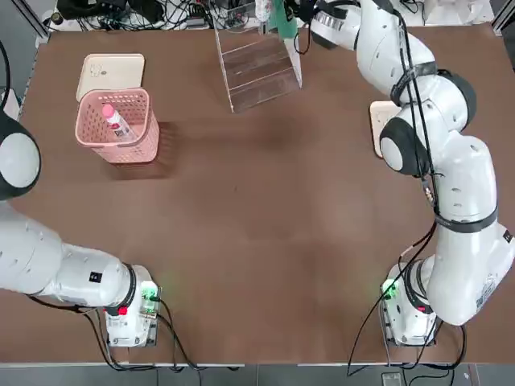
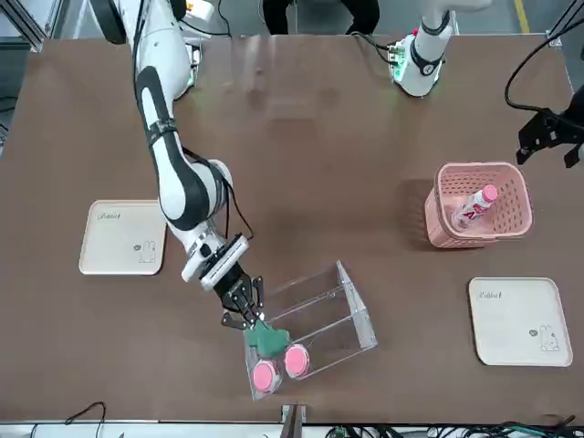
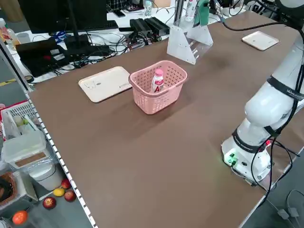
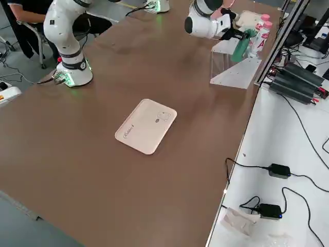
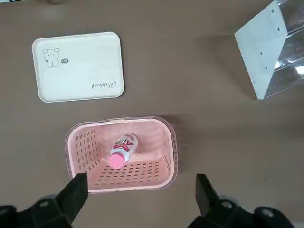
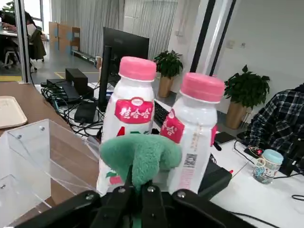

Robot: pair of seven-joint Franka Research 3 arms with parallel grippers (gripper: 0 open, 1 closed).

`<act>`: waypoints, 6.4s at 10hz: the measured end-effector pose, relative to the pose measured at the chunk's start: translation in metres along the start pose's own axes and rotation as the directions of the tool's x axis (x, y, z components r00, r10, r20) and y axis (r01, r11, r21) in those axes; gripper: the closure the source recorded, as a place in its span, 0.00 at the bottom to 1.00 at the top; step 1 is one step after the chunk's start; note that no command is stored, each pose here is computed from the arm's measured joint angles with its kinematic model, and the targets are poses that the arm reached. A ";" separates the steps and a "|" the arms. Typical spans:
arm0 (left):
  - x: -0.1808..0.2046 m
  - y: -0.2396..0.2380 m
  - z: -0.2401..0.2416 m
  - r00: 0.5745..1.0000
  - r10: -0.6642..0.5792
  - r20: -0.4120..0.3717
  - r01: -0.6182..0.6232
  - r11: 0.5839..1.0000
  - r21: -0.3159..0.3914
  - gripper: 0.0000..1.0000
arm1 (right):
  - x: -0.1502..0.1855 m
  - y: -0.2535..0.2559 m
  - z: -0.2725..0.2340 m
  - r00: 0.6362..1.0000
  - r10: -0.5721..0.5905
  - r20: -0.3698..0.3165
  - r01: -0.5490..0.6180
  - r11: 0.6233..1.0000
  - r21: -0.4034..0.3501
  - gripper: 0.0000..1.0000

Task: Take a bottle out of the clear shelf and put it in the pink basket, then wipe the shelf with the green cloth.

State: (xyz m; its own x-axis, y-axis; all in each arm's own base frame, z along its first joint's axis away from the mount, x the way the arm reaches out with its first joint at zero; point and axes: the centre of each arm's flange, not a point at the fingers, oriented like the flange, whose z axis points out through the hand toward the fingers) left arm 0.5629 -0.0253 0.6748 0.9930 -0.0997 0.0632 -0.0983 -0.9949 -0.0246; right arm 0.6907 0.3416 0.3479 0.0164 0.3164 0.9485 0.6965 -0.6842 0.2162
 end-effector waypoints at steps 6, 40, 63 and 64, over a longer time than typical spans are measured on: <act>-0.002 -0.004 -0.008 1.000 -0.008 -0.015 0.008 1.000 0.001 0.00 | -0.006 -0.013 0.006 1.000 -0.020 0.009 0.019 1.000 0.020 0.93; -0.009 -0.012 -0.021 0.999 -0.025 -0.040 0.025 1.000 -0.002 0.00 | 0.011 -0.069 0.028 0.971 0.237 -0.010 -0.236 0.968 0.083 0.94; -0.010 -0.014 -0.021 0.999 -0.029 -0.040 0.029 1.000 -0.001 0.00 | 0.009 -0.094 0.042 0.965 0.262 -0.013 -0.257 0.953 0.158 0.94; -0.010 -0.014 -0.021 0.999 -0.029 -0.040 0.029 1.000 -0.001 0.00 | 0.008 -0.107 0.047 0.957 0.291 -0.019 -0.284 0.944 0.166 0.94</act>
State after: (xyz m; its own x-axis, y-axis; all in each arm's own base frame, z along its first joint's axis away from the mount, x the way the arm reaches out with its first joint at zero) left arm 0.5534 -0.0103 0.6958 0.9921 -0.0710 0.1033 -0.0692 -0.9974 -0.0214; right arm 0.6503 0.4484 0.3220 0.2044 0.0910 0.9746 0.7725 -0.6265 -0.1035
